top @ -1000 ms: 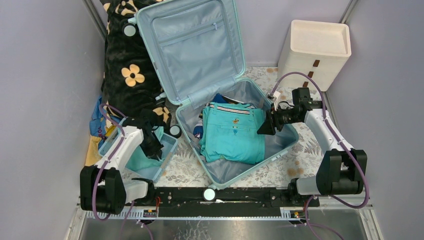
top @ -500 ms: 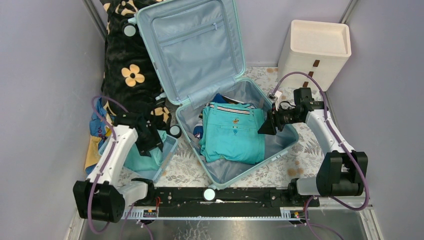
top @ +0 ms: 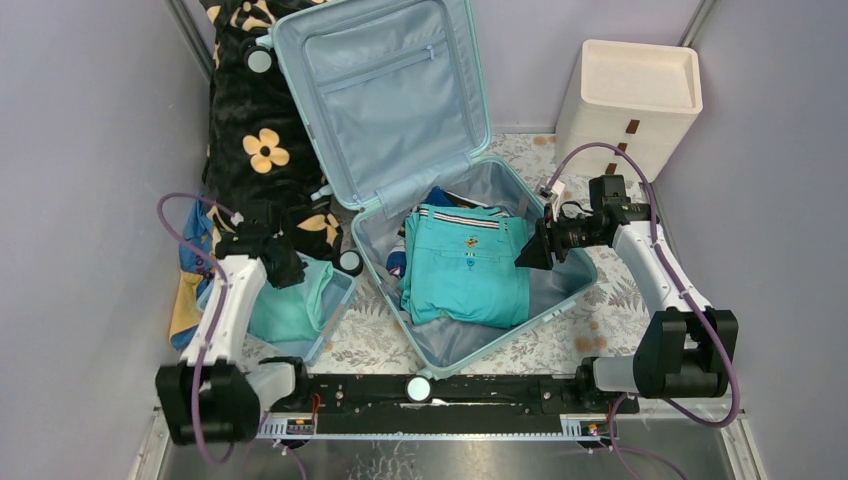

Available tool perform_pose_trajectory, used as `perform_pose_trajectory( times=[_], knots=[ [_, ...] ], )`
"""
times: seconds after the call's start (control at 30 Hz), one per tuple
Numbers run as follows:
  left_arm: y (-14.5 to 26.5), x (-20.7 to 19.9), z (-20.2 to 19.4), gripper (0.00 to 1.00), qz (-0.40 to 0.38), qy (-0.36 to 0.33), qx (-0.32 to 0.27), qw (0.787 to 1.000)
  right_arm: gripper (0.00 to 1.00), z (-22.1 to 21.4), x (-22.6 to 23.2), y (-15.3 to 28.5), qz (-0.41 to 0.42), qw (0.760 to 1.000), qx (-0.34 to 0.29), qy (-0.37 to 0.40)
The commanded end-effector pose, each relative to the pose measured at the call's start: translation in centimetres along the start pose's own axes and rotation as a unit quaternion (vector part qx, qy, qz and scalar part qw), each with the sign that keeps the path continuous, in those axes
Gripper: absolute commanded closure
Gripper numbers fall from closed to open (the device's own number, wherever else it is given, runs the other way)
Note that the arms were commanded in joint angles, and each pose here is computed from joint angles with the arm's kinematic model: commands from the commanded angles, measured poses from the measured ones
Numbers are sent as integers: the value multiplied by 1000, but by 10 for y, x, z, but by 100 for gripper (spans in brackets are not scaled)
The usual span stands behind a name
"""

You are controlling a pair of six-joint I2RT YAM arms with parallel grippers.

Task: Open, take out, and arrange the luggage
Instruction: Adjust the clothes in the bin.

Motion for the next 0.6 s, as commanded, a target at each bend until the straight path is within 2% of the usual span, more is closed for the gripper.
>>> perform_pose_trajectory(
  times=[0.0, 0.2, 0.3, 0.4, 0.57],
  knots=[
    [-57, 5, 4, 93, -30, 70, 21, 997, 43, 6, 6, 4, 8, 1000, -14, 19],
    [-109, -2, -39, 94, -79, 102, 147, 981, 43, 5, 3, 3, 7, 1000, -11, 17],
    [-114, -1, -53, 93, -82, 110, 176, 975, 43, 4, 3, 3, 7, 1000, -8, 18],
    [-102, 1, -43, 89, -62, 110, 152, 980, 43, 3, 2, 2, 8, 1000, -7, 17],
    [-56, -10, -4, 79, -82, 102, 63, 989, 43, 2, 3, 2, 16, 1000, -6, 17]
  ],
)
Point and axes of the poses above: each gripper's point midway between its finger pads, its own y axis back along the fingers, its own x axis along the line the jaws close on, z = x × y, the point moved 6 cm from there along y, back along the fingers, and after that the axes turned 3 degrees about -y, right-handed, at the moved point
